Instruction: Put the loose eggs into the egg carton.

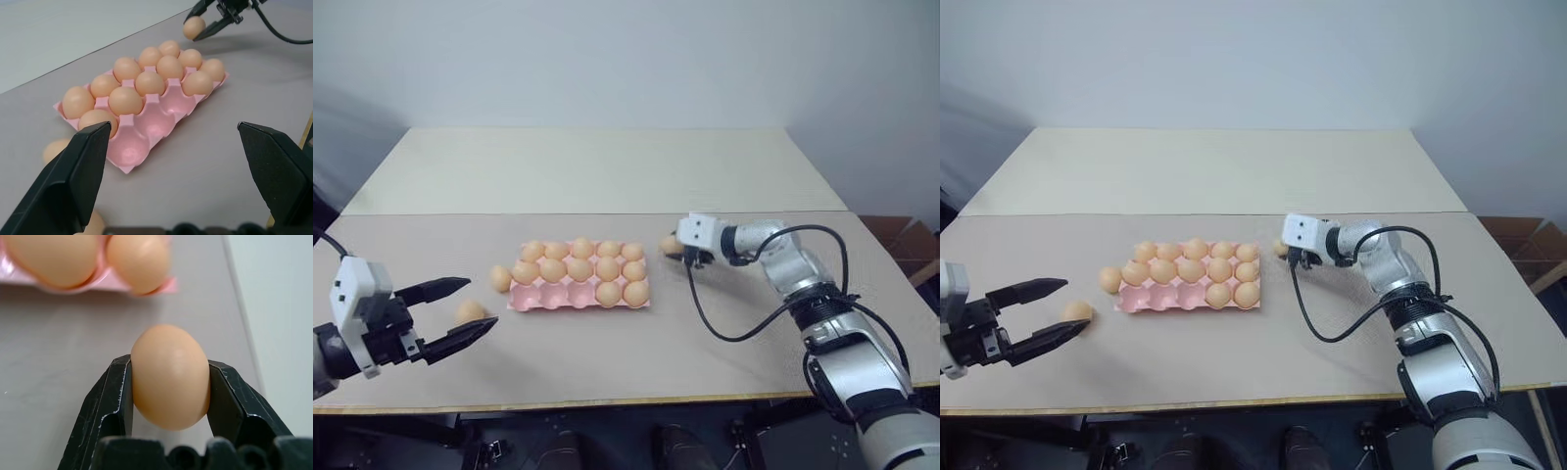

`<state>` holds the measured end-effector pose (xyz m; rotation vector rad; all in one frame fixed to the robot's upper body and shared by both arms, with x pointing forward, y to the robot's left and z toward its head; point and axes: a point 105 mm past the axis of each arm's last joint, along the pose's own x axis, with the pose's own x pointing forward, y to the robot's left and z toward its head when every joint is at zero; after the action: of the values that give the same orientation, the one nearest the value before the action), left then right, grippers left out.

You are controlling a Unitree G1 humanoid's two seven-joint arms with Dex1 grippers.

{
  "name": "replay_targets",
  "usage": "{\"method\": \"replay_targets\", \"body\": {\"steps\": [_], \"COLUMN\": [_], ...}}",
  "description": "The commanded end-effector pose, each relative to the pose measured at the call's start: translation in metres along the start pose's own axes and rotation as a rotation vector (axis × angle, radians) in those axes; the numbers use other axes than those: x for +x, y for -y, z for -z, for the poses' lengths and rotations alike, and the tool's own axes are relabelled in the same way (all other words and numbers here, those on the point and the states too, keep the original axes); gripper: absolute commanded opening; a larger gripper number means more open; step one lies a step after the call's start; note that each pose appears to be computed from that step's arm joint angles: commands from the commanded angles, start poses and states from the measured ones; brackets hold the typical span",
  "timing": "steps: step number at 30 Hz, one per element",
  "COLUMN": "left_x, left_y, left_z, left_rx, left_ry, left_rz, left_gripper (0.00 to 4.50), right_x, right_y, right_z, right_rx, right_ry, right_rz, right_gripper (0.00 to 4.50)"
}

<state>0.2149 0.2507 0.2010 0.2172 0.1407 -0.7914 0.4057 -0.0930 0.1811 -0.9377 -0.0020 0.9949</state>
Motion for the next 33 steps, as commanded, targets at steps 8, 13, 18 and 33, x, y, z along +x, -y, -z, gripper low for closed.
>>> {"method": "replay_targets", "body": {"steps": [8, 13, 18, 33], "left_x": [0.006, 0.004, 0.004, -0.001], "left_y": [-0.005, -0.003, -0.003, -0.003], "left_z": [-0.009, -0.007, -0.007, -0.001], "left_rx": [0.042, 0.037, 0.038, 0.029], "left_ry": [0.010, 0.004, 0.001, -0.006], "left_rz": [0.033, 0.034, 0.025, 0.013], "left_gripper": [4.50, 4.50, 4.50, 4.50], "right_x": [0.032, 0.047, 0.054, -0.049], "right_y": [-0.052, -0.084, -0.098, -0.035], "right_z": [-0.122, -0.121, -0.116, -0.113], "right_rx": [0.014, 0.041, 0.041, 0.222], "right_ry": [0.301, 0.243, 0.198, 0.361], "right_rz": [-0.129, -0.209, -0.234, -0.074], "right_gripper": [1.90, 1.90, 3.50, 4.46]}}
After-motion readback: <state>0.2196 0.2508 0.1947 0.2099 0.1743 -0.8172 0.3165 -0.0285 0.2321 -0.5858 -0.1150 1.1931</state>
